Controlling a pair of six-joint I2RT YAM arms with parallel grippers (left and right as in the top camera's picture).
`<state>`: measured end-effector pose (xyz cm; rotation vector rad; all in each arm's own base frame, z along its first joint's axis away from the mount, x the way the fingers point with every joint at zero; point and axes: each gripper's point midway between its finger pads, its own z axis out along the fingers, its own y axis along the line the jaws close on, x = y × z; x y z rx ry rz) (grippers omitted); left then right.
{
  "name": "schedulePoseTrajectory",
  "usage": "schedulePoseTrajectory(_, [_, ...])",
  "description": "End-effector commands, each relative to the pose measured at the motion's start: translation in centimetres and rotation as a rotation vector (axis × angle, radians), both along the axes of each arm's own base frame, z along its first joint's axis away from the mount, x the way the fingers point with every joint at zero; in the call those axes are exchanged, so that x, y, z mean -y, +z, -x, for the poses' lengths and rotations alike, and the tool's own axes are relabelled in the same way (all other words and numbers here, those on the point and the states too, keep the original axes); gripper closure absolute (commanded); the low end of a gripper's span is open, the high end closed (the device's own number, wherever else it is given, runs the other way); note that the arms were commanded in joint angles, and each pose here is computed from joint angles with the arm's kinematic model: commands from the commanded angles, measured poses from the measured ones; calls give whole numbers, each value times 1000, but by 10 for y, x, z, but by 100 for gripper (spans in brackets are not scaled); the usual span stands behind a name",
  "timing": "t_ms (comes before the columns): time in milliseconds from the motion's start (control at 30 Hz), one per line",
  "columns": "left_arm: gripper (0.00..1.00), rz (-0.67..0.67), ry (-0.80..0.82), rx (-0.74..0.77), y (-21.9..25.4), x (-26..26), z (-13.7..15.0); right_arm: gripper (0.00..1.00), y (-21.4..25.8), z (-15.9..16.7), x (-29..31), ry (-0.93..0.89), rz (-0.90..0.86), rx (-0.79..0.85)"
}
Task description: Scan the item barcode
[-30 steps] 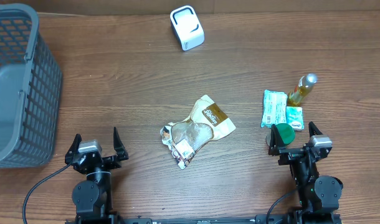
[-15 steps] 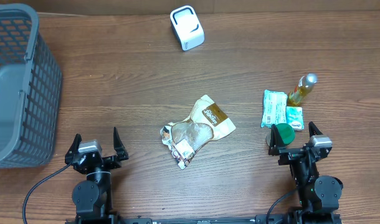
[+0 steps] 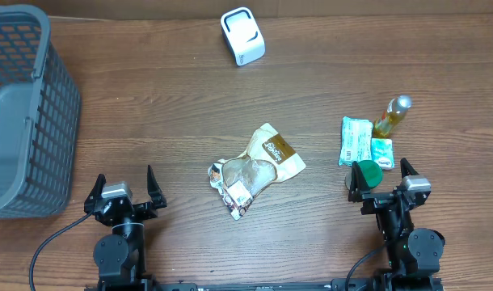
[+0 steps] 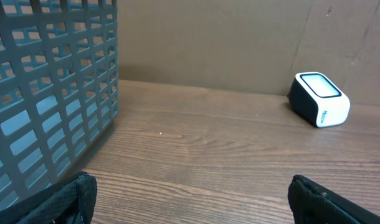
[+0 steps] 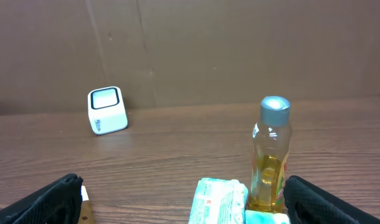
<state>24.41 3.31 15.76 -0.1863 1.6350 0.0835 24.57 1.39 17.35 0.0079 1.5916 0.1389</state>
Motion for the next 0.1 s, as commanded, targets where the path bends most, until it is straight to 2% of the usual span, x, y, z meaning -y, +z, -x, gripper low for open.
schedulePoseTrajectory(0, [0,-23,-5,4,1,1,0,0,-2,0,1,-6,8,2])
schedulePoseTrajectory(67, [0,-23,-6,4,1,1,0,0,-2,0,1,-6,8,2])
